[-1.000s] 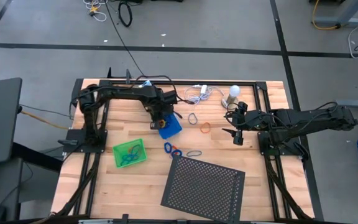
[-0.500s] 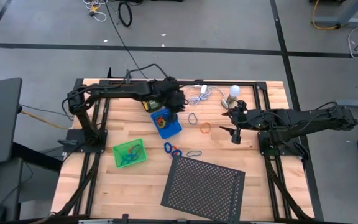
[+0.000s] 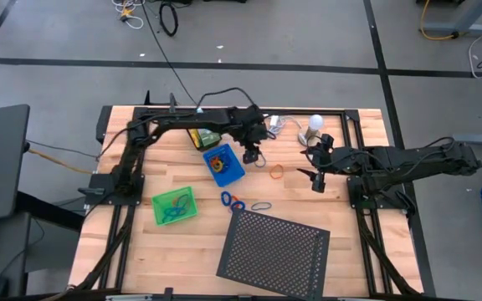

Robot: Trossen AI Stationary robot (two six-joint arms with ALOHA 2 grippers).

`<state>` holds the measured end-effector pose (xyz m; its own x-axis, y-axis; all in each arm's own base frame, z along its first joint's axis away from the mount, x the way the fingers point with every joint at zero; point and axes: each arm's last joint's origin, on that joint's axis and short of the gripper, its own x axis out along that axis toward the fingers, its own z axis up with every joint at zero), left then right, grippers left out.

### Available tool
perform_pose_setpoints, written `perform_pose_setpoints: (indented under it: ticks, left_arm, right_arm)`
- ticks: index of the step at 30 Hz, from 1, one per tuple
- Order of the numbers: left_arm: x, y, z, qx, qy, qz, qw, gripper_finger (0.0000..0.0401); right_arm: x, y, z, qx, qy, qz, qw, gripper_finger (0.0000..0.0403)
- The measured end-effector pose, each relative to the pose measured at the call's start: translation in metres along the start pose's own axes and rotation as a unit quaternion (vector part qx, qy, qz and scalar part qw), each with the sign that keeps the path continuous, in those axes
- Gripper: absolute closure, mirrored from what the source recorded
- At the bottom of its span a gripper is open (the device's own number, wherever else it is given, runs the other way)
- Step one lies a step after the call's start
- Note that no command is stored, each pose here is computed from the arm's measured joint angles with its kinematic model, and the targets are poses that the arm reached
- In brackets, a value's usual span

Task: Pick & Place Office Desk Supplies
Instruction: Put the top blue rubber band into the green bin

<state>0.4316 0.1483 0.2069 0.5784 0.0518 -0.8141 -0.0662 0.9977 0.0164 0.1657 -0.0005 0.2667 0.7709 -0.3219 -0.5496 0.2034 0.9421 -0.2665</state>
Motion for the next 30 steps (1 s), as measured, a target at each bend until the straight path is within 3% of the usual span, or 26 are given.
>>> perform_pose_setpoints:
  ticks: [3,11,30]
  left_arm:
    - [0.014,0.003,0.004,0.003,0.043,-0.001,0.999,0.0195]
    - [0.039,0.0,0.014,0.028,0.071,0.006,0.997,0.0197]
    - [0.077,-0.005,-0.004,0.149,0.125,0.009,0.981,0.0199]
  right_arm:
    - [0.0,0.0,-0.001,-0.002,0.006,-0.002,1.0,0.0124]
    - [0.0,0.0,-0.003,-0.02,0.013,-0.001,1.0,0.0124]
    - [0.0,0.0,-0.004,-0.035,0.02,-0.002,0.999,0.0124]
